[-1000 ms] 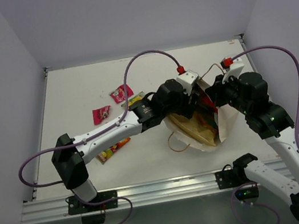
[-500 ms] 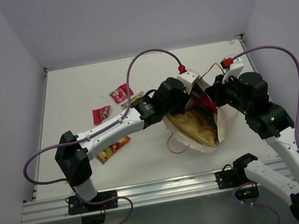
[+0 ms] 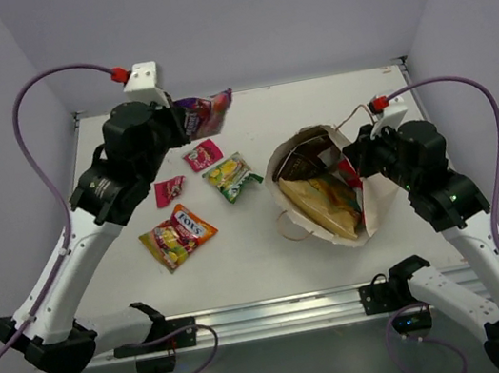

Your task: Take the snacks out of the paper bag

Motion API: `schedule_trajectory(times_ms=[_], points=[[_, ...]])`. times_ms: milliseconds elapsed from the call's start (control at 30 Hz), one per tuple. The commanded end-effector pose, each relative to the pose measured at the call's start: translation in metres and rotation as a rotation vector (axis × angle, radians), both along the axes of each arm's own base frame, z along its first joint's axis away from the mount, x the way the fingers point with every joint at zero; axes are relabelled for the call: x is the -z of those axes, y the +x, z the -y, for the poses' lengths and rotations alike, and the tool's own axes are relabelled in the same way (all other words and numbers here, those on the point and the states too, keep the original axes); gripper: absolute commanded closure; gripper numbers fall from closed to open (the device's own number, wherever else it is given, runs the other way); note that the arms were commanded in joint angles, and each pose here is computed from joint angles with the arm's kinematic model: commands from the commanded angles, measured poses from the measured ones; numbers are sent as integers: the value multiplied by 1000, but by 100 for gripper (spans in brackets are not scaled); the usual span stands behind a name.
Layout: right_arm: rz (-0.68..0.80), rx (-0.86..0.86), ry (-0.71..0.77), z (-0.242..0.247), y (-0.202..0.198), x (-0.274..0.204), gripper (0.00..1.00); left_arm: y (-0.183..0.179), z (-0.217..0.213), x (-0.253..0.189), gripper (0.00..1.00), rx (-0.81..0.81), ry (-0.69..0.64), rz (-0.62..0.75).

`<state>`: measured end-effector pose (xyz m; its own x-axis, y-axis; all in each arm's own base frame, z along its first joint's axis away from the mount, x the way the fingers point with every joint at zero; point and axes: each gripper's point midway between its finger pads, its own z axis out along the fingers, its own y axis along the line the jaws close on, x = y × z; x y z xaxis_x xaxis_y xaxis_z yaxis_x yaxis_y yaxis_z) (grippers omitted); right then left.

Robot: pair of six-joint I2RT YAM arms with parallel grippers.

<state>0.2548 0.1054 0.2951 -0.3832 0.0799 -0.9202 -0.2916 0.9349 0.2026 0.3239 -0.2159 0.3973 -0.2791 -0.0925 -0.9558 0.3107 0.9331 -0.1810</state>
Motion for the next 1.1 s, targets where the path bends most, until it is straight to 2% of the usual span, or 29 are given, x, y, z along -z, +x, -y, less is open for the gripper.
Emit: schedule_trajectory(times_ms=[0,100,200,367,567,633,667,700,733,800,867,933,1067], points=[[16,16,-4,3,1,-2,98,14,-53,17,100,-173,17,-35],[16,9,-4,2,0,-3,98,35,-97,32,100,-269,58,-58],[17,8,-7,2,1,-3,98,57,-114,56,100,-304,72,-89],[12,-4,-6,0,1,-2,98,101,-110,100,100,-277,41,-144],[9,-20,-6,-3,1,1,98,137,-147,186,100,-374,-54,-242],[4,-26,-6,-4,1,2,98,134,-176,230,98,-459,-79,-336],[4,-27,-5,-4,1,2,98,132,-183,244,81,-477,-89,-372],[4,-27,-5,-4,1,2,98,129,-198,253,70,-504,-111,-405],[3,-26,-8,-4,1,2,98,122,-195,261,52,-471,-125,-453],[1,-20,-10,-3,2,2,98,116,-195,255,32,-454,-114,-451],[-2,-19,-12,-3,3,2,98,106,-186,229,14,-404,-149,-406],[-8,-16,-10,-3,3,0,98,94,-171,194,9,-341,-190,-344],[0,2,-23,1,2,-8,98,67,-117,124,8,-169,-215,-213]])
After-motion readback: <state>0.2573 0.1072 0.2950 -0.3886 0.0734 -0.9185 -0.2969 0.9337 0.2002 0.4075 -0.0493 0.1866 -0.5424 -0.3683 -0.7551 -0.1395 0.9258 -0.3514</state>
